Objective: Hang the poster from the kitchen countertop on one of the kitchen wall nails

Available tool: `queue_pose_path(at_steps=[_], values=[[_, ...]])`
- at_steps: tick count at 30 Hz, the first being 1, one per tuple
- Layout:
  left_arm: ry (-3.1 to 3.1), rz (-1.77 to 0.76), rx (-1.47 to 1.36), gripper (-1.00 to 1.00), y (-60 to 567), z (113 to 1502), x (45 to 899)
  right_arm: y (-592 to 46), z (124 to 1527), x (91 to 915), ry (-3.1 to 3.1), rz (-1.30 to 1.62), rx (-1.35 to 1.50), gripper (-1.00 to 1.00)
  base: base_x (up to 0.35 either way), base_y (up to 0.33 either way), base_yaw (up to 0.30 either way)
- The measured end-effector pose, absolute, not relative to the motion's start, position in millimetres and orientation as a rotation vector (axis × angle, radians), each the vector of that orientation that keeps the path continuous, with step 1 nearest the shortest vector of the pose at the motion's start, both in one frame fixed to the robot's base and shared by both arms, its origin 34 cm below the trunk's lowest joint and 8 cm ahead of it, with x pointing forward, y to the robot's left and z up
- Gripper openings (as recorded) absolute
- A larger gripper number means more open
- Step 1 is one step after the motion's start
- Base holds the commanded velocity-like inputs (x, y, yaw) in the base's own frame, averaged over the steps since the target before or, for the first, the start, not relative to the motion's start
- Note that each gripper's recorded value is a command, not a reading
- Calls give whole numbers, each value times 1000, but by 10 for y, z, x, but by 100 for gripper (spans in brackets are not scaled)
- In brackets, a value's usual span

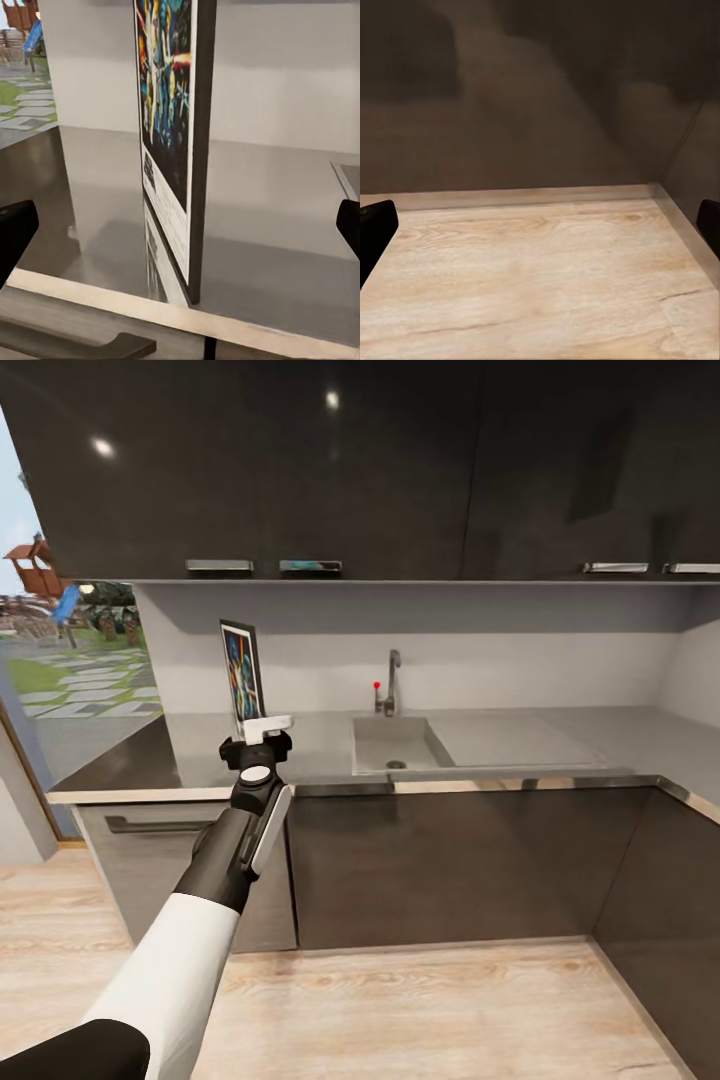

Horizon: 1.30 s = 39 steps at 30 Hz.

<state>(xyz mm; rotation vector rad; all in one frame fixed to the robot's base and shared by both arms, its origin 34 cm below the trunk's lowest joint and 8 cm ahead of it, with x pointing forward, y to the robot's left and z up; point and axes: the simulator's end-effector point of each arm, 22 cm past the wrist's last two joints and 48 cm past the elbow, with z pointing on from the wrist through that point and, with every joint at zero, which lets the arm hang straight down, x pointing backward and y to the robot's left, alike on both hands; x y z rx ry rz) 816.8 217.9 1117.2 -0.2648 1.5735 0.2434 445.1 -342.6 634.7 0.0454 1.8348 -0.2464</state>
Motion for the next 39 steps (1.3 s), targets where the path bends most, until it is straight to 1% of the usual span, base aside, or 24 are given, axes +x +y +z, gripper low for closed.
queue_pose_path(at_steps=[6,14,21,29,39], values=[[1574,245,-266,100,2183,11169,8169,-3426,6342,4449,1836,-247,45,100,59,0,0],[1572,245,-268,100,2189,11177,8166,-3426,6343,4448,1836,-247,45,100,200,0,0],[1572,245,-270,100,2195,11175,8167,-3426,6341,4447,1837,-247,45,100,60,0,0],[1572,245,-270,100,2196,11178,8165,-3426,6339,4443,1837,-247,45,100,215,0,0],[1573,246,-273,100,2206,11172,8168,-3431,6287,4401,1853,-249,44,100,38,0,0]])
